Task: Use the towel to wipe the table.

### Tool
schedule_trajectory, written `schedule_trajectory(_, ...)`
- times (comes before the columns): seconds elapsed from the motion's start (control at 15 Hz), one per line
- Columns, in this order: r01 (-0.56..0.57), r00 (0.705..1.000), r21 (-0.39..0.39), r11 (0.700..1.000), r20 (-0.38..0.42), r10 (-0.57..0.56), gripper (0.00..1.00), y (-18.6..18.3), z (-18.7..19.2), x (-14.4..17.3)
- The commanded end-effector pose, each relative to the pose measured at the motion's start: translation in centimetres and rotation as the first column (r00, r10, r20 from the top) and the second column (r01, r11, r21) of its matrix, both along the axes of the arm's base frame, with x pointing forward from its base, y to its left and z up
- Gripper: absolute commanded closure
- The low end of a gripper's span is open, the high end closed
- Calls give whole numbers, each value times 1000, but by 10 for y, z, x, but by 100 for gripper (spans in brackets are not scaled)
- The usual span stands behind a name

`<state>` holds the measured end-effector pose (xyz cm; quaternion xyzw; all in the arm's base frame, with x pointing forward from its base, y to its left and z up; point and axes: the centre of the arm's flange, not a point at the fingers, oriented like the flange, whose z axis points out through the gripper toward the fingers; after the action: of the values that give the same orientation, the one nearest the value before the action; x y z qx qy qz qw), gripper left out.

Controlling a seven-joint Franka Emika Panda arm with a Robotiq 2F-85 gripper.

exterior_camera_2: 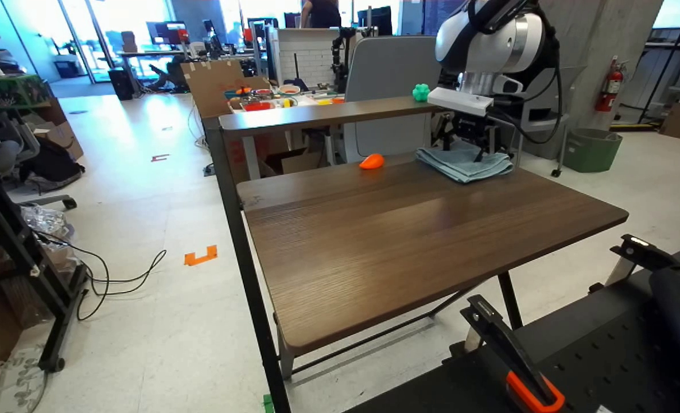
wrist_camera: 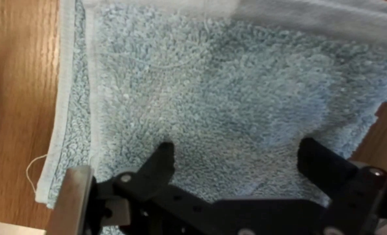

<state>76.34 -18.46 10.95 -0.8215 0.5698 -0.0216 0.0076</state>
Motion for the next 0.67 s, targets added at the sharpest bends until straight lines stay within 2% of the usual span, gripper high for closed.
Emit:
schedule_trajectory(0.0, 0, 1000, 0, 1000, 1, 0, 0, 0, 1, 0)
schedule_trajectory(0.33, -5, 992, 77, 997, -124, 14, 0, -16, 7, -27)
schedule_trajectory(0.47, -77, 978, 122, 989, -184, 99, 0, -10, 11, -46)
schedule_trajectory(0.6, -175, 956, 152, 973, -210, 205, 0, 5, 15, -66)
